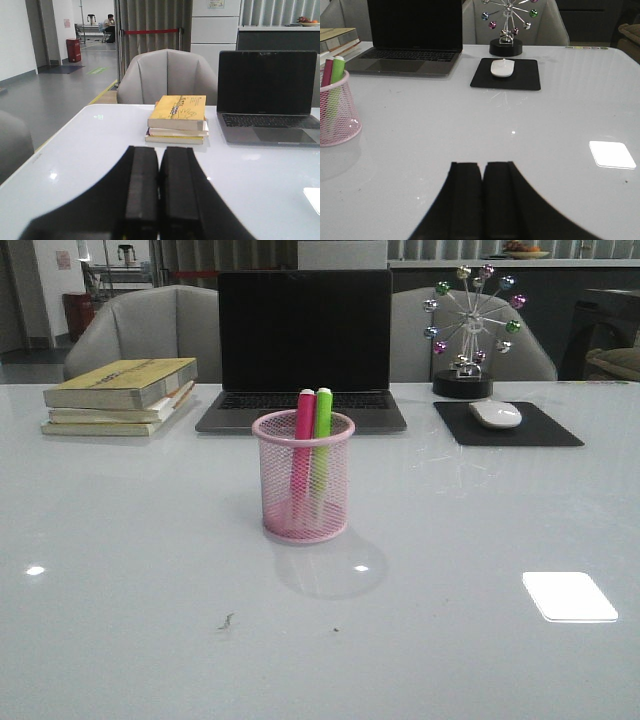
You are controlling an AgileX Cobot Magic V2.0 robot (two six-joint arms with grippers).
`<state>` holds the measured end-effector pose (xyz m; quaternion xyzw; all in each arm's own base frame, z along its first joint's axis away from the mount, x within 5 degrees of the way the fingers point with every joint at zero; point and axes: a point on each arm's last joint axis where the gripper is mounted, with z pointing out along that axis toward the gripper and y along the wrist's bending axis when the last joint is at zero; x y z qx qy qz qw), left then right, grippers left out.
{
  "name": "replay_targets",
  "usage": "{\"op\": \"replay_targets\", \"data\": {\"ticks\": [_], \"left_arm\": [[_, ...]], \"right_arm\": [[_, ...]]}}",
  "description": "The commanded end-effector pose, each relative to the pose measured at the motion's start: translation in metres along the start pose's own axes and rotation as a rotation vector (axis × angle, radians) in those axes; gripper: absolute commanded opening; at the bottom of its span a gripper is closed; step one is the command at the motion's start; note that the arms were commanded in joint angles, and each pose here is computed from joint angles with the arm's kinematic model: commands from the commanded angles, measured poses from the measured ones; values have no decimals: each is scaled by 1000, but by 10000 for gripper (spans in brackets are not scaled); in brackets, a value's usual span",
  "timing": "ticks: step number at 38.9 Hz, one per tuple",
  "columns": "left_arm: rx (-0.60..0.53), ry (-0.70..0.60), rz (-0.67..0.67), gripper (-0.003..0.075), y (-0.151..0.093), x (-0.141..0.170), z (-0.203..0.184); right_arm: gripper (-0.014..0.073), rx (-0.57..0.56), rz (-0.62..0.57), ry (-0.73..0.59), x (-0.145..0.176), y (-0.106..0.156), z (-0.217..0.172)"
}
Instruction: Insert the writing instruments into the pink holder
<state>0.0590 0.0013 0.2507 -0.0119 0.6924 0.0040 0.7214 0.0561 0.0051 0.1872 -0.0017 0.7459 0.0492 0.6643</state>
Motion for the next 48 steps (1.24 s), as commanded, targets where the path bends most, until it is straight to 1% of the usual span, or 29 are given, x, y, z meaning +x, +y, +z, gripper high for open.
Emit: {"op": "replay_targets", "data": {"ticks": [1,10,13,48], "left_arm": [[2,-102,-13,99,0,0,-4],[3,-73,-49,99,0,37,-7],[3,-30,-51,99,0,42,-6],[3,-25,-53,99,0,43,-6]], "right_arm": [[50,0,-1,-101,-8,0,-2],[50,0,-1,-101,-8,0,-2],[50,0,-1,-101,-8,0,-2],[50,0,-1,-101,-8,0,-2]]}}
